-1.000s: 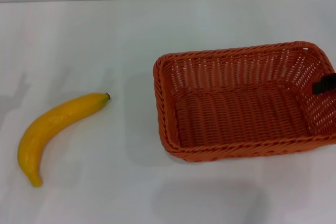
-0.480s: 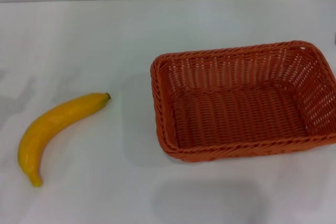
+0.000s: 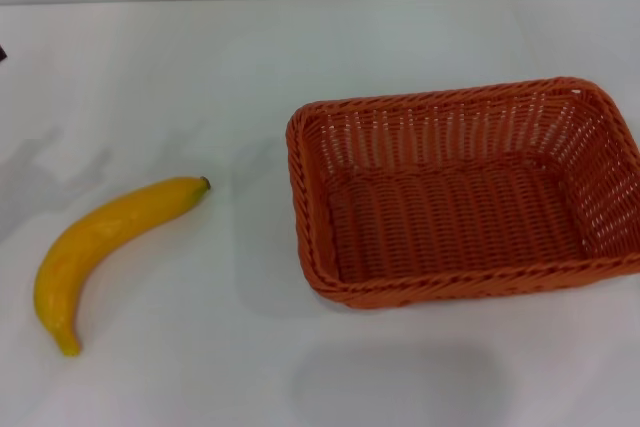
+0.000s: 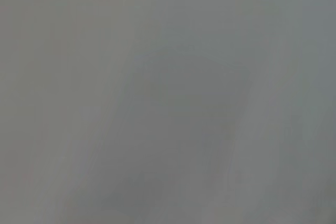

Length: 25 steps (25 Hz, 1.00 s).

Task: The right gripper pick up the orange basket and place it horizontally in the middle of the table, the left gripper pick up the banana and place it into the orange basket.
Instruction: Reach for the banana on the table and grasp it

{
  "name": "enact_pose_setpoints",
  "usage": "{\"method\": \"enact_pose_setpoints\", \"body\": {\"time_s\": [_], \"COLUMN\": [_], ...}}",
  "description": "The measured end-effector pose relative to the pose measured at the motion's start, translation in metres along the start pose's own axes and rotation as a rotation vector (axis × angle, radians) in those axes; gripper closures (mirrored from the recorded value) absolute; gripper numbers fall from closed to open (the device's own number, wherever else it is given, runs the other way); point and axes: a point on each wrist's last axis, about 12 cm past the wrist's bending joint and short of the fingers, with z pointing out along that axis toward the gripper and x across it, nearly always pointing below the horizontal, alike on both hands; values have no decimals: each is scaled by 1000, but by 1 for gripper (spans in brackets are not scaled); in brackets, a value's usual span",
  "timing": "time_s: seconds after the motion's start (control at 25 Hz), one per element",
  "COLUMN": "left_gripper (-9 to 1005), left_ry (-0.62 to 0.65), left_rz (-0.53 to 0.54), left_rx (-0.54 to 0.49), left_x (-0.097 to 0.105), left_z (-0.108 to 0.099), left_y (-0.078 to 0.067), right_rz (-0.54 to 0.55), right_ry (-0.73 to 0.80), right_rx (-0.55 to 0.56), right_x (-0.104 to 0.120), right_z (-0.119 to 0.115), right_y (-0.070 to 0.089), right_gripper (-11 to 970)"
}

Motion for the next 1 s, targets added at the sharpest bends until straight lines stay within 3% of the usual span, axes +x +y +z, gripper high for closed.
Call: {"method": "enact_pose_setpoints", "body": {"time_s": [0.24,0.52,0.76,1.0], "left_gripper": [104,105,105,105], "left_ry": [310,726,882,968], "left_rz": [27,107,165,192], "left_rx": [20,112,66,51], "left_x": [-39,-58,-64,-51], "left_z": [15,44,57,58], "left_y": [-5,-10,-7,-3], "right_rz": [11,32,44,67], "right_ry": [-145,-215,-215,-215], "right_rx": [50,80,72,54], "right_x": [21,40,42,44], "right_z": [-18,-29,-24,-17], "right_y": [-21,-35,-36,-34], "right_gripper": [170,172,173,173]}}
